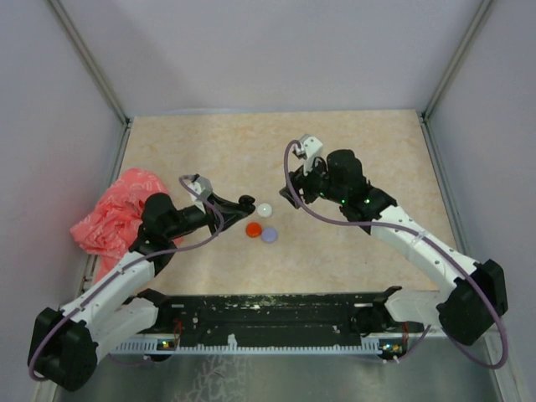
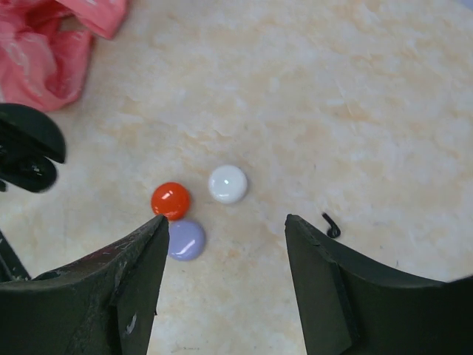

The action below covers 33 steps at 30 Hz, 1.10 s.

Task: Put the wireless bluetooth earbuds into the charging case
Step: Open the charging case, then adjust the earbud at the center of the board.

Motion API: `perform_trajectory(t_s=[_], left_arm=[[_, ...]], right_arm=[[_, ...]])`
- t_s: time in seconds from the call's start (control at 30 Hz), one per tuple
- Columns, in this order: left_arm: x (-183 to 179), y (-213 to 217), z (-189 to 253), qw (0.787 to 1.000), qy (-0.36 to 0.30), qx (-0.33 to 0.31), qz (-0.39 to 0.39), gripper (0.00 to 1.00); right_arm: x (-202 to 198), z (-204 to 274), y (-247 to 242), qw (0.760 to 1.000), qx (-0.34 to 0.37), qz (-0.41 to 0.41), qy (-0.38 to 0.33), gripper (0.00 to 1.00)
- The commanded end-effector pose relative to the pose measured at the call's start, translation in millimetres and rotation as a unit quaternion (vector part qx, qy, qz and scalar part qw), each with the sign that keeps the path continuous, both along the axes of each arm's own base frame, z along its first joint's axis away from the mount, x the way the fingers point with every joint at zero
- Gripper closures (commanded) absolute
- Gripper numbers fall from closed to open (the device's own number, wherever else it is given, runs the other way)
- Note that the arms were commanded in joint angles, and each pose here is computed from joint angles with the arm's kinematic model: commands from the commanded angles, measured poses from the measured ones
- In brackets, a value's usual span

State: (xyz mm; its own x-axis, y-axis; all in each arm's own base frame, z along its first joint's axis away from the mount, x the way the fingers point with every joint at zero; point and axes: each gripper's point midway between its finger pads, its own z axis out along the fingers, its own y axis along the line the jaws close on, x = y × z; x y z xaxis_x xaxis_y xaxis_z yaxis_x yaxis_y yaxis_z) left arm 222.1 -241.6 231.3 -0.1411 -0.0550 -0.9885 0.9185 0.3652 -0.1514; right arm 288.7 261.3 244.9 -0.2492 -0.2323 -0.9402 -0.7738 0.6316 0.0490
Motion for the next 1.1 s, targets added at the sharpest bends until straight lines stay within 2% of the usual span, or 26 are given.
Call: perform_trajectory(t_s=[0.0, 0.13, 0.33, 0.57, 0.8, 1.07], left_arm=[[30, 15, 7, 0.992, 0.024, -0.050, 0.111, 1.00], [42, 23, -6, 0.984, 0.055, -0.060, 0.158, 1.00], [39, 27, -24, 0.982, 0.040, -0.079, 0.164, 1.00], [34, 22, -44, 0.985, 0.048, -0.075, 0.145, 1.00], [30, 21, -50, 0.988, 0.014, -0.079, 0.133, 1.00], [29, 17, -55, 0.990, 0.011, -0.077, 0.117, 1.00]], right_arm=[[27, -22, -25, 0.994, -0.024, -0.100, 0.043, 0.37], [44, -53, -39, 0.982, -0.056, -0.161, 0.078, 0.37], [64, -93, -45, 0.969, -0.091, -0.207, 0.099, 0.37], [81, -130, -42, 0.960, -0.121, -0.225, 0.115, 0.37], [95, -165, -49, 0.948, -0.156, -0.246, 0.130, 0.37], [109, -188, -59, 0.938, -0.173, -0.263, 0.142, 0.39]])
